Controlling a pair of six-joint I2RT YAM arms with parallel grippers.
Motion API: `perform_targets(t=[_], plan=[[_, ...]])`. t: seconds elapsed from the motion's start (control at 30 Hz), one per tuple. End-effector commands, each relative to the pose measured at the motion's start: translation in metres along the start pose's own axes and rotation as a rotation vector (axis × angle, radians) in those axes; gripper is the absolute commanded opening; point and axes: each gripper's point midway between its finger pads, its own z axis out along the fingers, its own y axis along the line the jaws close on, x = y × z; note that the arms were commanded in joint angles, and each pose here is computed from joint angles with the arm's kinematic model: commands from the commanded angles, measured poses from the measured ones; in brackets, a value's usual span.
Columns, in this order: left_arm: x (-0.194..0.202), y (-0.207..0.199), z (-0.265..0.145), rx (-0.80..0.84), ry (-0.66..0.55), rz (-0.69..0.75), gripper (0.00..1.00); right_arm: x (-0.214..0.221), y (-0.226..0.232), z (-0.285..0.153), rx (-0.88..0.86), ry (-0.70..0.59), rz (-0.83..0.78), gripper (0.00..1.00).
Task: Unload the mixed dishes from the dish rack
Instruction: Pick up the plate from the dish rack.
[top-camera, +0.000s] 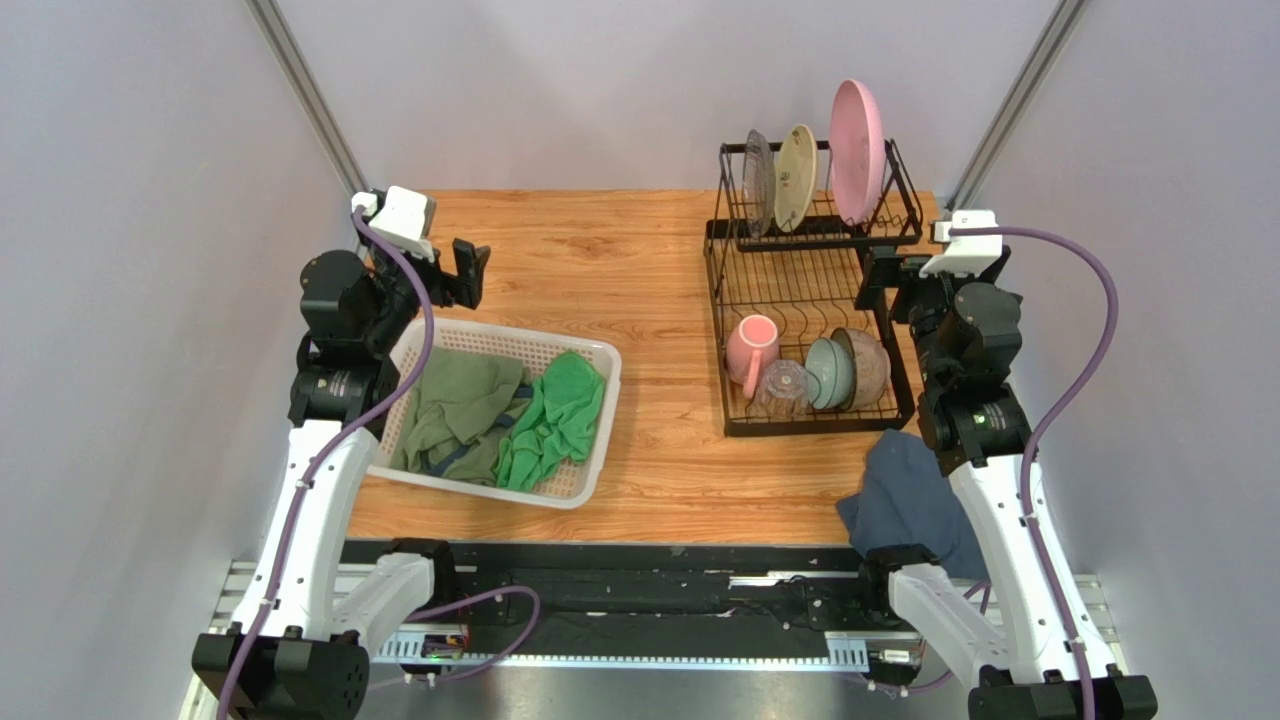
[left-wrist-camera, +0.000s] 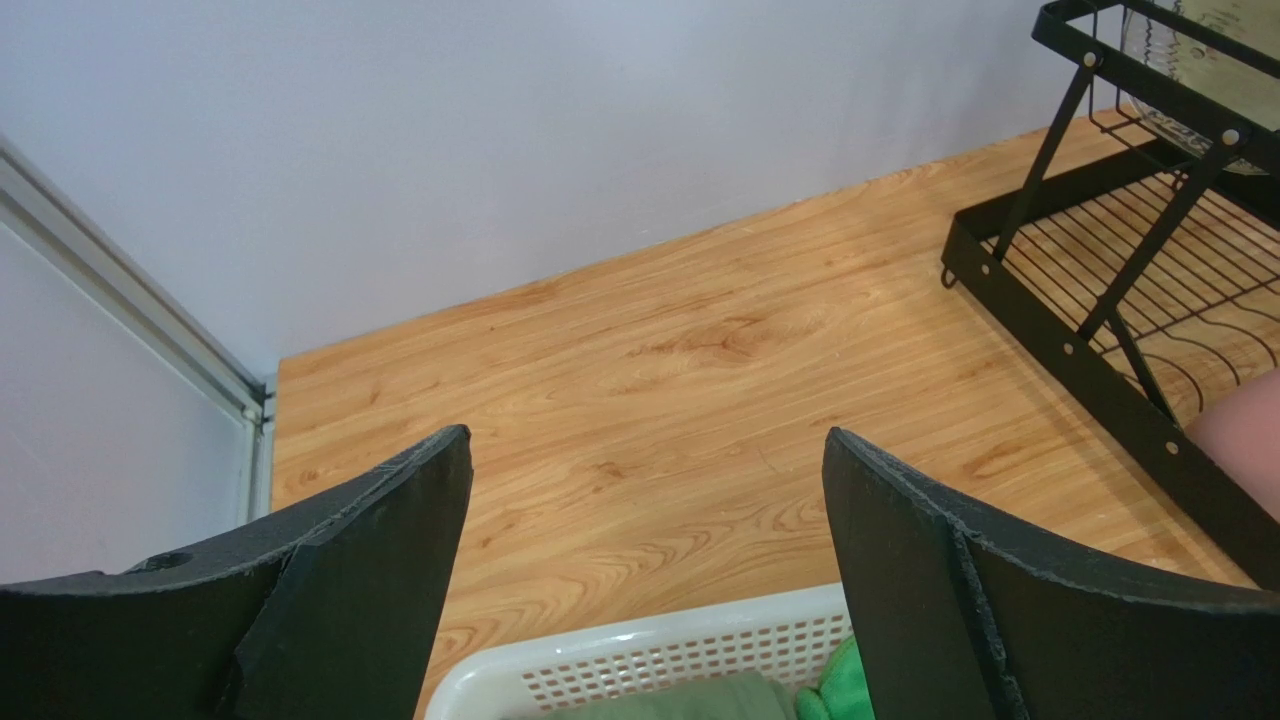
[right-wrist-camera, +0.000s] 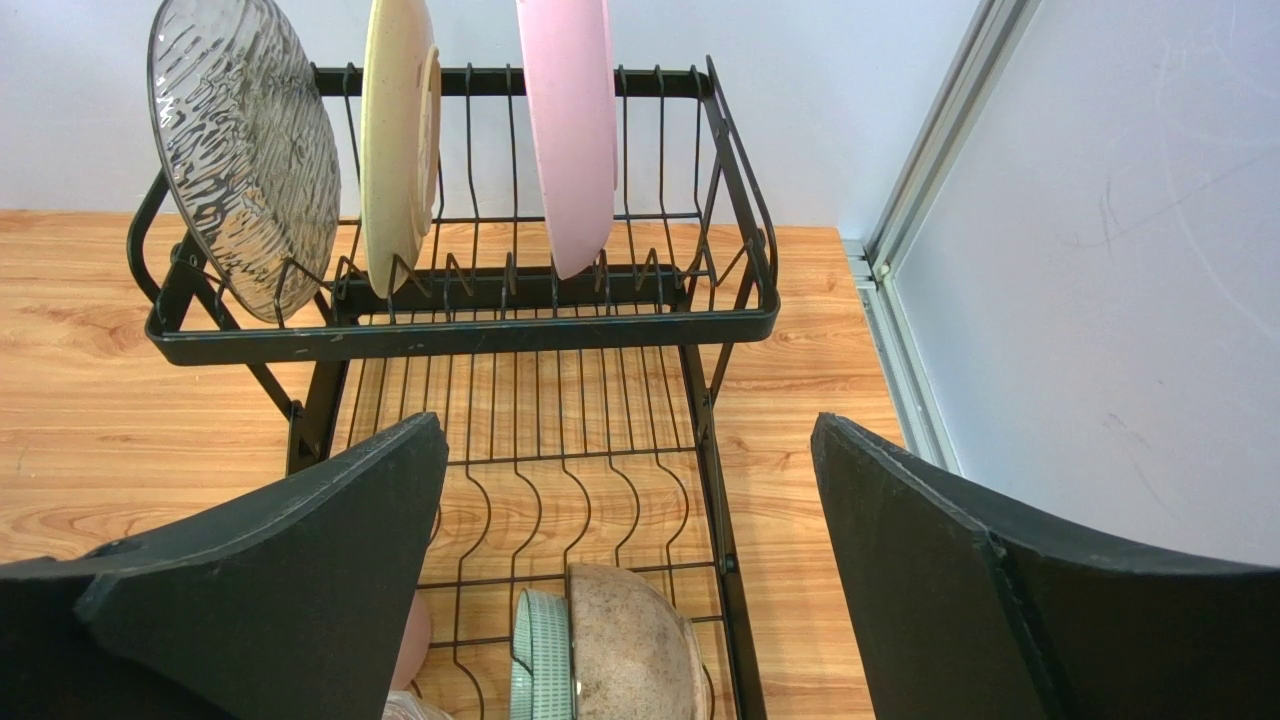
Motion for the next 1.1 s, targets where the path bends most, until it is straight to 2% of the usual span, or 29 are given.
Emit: perform_targets(t=[0.0,0.5,0.63,0.77,0.9,1.07], plan=[[-0.020,0.002,-0.003,-0.003,-0.056,0.002,0.94,-0.017,0.001,-0.001,-0.004,-0.062,-0.004,0.99],[-0.017,0.000,-0.001,0.006,-0.045,-0.003,0.93,-0.016,-0.001,-0.001,0.004,-0.053,-0.022,1.00],[-0.016,0.000,0.001,0.012,-0.035,-0.007,0.96,-0.018,-0.007,0.004,0.041,-0.038,-0.020,1.00],[-0.012,-0.002,0.002,0.020,-0.026,-0.019,0.98,-0.020,-0.010,0.015,0.069,-0.022,-0.014,0.99],[-0.012,-0.003,0.003,0.026,-0.022,-0.022,0.98,-0.030,-0.009,0.030,0.072,0.001,-0.013,0.94],[-0.009,-0.003,0.003,0.027,-0.018,-0.016,0.98,-0.051,-0.005,0.050,0.061,-0.017,-0.028,0.91]])
